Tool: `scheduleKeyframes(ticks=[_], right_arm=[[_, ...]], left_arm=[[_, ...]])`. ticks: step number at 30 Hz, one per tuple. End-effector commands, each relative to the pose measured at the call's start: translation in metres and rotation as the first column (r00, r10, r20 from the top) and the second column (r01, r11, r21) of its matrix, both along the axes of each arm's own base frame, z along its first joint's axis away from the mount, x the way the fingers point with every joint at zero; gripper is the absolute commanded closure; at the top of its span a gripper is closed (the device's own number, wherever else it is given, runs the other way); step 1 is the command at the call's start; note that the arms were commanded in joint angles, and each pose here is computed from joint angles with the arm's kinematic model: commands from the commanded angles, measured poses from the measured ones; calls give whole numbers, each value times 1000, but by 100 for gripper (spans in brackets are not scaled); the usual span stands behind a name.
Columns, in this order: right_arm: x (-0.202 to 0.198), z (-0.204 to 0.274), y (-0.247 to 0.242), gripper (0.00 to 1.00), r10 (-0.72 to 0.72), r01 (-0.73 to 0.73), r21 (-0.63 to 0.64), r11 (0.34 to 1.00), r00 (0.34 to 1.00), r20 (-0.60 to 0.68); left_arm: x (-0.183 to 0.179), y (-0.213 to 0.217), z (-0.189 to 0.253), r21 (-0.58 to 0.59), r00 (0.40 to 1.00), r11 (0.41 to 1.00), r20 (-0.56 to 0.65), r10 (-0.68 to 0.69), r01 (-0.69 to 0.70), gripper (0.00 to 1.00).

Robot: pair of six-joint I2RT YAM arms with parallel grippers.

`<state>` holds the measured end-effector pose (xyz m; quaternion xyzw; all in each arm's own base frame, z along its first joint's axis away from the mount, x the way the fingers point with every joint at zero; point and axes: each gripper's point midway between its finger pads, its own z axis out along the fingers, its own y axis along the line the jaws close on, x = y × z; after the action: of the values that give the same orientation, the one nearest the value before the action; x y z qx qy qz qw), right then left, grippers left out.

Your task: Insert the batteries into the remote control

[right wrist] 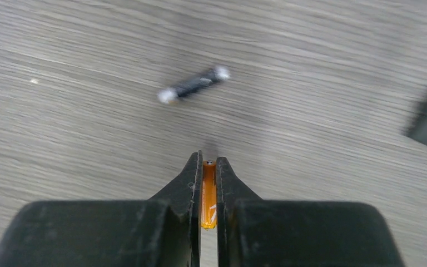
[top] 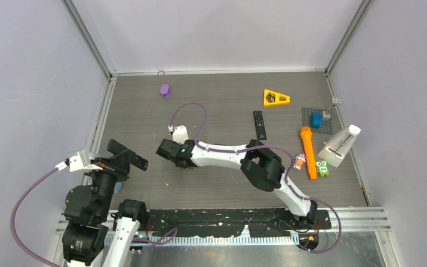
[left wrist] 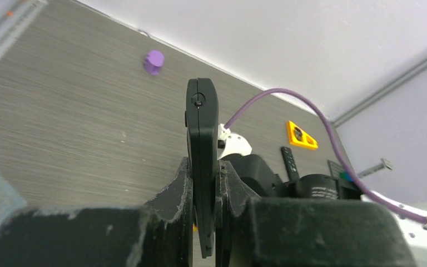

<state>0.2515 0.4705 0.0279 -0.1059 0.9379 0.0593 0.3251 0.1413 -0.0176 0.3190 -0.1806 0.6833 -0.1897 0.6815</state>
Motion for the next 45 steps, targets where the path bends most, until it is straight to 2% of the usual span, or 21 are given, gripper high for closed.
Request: scheduleKeyframes(ticks=[1, 2, 3, 4, 5, 6, 9, 13, 18, 19, 20, 25, 29, 31, 36, 45], right_arm=[[29, 98, -36, 95, -6, -10, 125, 992, 991, 130], [38, 133, -44, 95, -30, -5, 202, 979, 985, 171], [38, 130, -59, 95, -15, -17, 176, 984, 984, 178], [45, 164, -71, 95, -37, -17, 242, 970, 975, 220], [45, 162, -84, 95, -19, -33, 218, 975, 973, 230], [48, 195, -95, 95, -34, -45, 282, 958, 963, 269], [42, 240, -116, 95, -2, -132, 347, 928, 933, 361], [11, 329, -126, 95, 78, -366, 460, 809, 843, 532], [-30, 395, -121, 95, 210, -618, 437, 653, 702, 680], [-42, 402, -117, 95, 254, -675, 428, 601, 669, 699], [-47, 410, -116, 95, 272, -707, 406, 580, 637, 721], [-69, 424, -102, 95, 375, -813, 335, 476, 532, 759], [-79, 427, -91, 95, 417, -850, 300, 433, 484, 769], [-79, 425, -85, 95, 431, -855, 295, 426, 479, 765], [-81, 428, -79, 95, 446, -868, 287, 406, 462, 766], [-76, 420, -72, 95, 458, -866, 275, 418, 462, 760]], left_arm=[[15, -37, 11, -63, 984, 982, 11, -178, 178, 100], [18, -46, 12, -76, 975, 972, 10, -224, 224, 100], [21, -55, 14, -93, 964, 960, 16, -265, 265, 100], [24, -63, 15, -120, 953, 946, 17, -302, 302, 100], [27, -71, 19, -148, 940, 929, 30, -339, 340, 100], [30, -79, 24, -172, 926, 910, 41, -376, 377, 100], [37, -101, 35, -239, 873, 840, 100, -477, 487, 100], [45, -122, 59, -331, 797, 725, 220, -563, 604, 100], [53, -139, 81, -399, 716, 599, 300, -630, 694, 100], [54, -140, 85, -406, 709, 585, 316, -631, 702, 100], [55, -140, 88, -417, 705, 575, 322, -632, 704, 100], [54, -144, 107, -431, 667, 517, 369, -648, 740, 100], [57, -148, 114, -455, 641, 467, 393, -660, 759, 100], [59, -148, 117, -466, 633, 446, 409, -658, 764, 100], [63, -149, 118, -476, 633, 437, 410, -657, 763, 100], [62, -148, 123, -497, 621, 400, 444, -646, 770, 100]])
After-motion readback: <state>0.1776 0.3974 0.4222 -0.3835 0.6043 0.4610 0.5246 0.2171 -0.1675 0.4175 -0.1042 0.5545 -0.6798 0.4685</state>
